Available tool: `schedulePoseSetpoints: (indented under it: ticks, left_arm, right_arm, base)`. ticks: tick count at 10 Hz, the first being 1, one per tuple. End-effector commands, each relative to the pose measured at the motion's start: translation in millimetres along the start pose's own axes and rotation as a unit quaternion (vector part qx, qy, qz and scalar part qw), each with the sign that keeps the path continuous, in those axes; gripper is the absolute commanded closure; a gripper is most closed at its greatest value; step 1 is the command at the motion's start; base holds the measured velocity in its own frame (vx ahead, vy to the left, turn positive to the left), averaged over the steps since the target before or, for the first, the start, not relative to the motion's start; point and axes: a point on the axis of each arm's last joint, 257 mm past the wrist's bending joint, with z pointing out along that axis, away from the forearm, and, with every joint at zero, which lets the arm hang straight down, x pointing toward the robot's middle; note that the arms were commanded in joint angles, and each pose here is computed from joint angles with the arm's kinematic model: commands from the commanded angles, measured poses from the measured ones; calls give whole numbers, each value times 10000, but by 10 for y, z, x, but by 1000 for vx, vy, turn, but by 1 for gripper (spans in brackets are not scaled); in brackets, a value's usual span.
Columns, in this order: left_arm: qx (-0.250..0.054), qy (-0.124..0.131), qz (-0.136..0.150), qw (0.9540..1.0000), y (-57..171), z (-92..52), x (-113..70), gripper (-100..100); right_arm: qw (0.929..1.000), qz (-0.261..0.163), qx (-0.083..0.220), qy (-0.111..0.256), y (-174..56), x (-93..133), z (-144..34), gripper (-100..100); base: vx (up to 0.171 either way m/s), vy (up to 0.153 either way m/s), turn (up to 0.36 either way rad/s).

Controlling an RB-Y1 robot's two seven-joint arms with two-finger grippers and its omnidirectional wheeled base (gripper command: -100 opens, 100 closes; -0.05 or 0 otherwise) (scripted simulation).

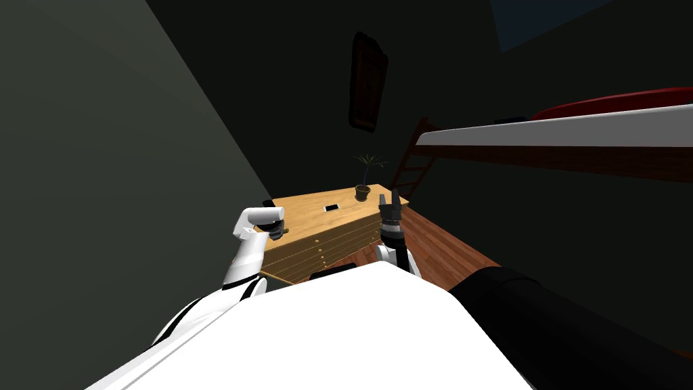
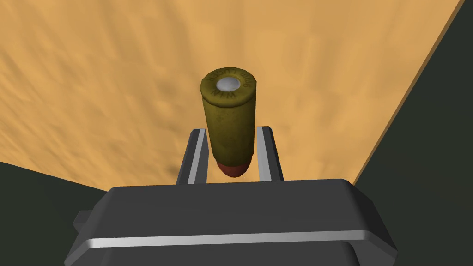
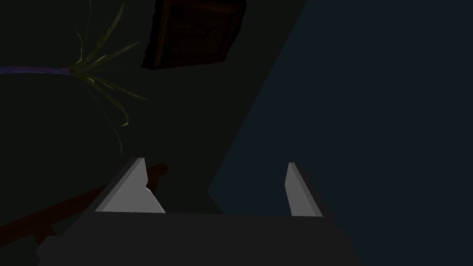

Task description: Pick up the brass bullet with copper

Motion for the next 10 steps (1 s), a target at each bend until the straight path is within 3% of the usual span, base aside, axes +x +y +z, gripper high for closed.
schedulePoseSetpoints:
  ticks: [1, 2, 8, 9, 10]
  left_arm:
    - [0, 0, 0, 10000, 0, 0, 0, 0]
    - [10, 28, 90, 10000, 26, -67, 19, 100]
    - [61, 118, 376, 9992, 108, -274, 77, 100]
    - [59, 105, 323, 9994, 94, -229, 64, 100]
    - [54, 105, 336, 9994, 100, -235, 63, 0]
  right_arm:
    - [10000, 0, 0, 0, 0, 0, 0, 0]
    - [10000, 0, 0, 0, 0, 0, 0, 0]
    - [10000, 0, 0, 0, 0, 0, 0, 0]
    - [10000, 0, 0, 0, 0, 0, 0, 0]
    - [10000, 0, 0, 0, 0, 0, 0, 0]
  base:
    - [0, 0, 0]
    - [46, -26, 180]
    - [47, -35, 105]
    - [23, -19, 32]
    - [0, 0, 0]
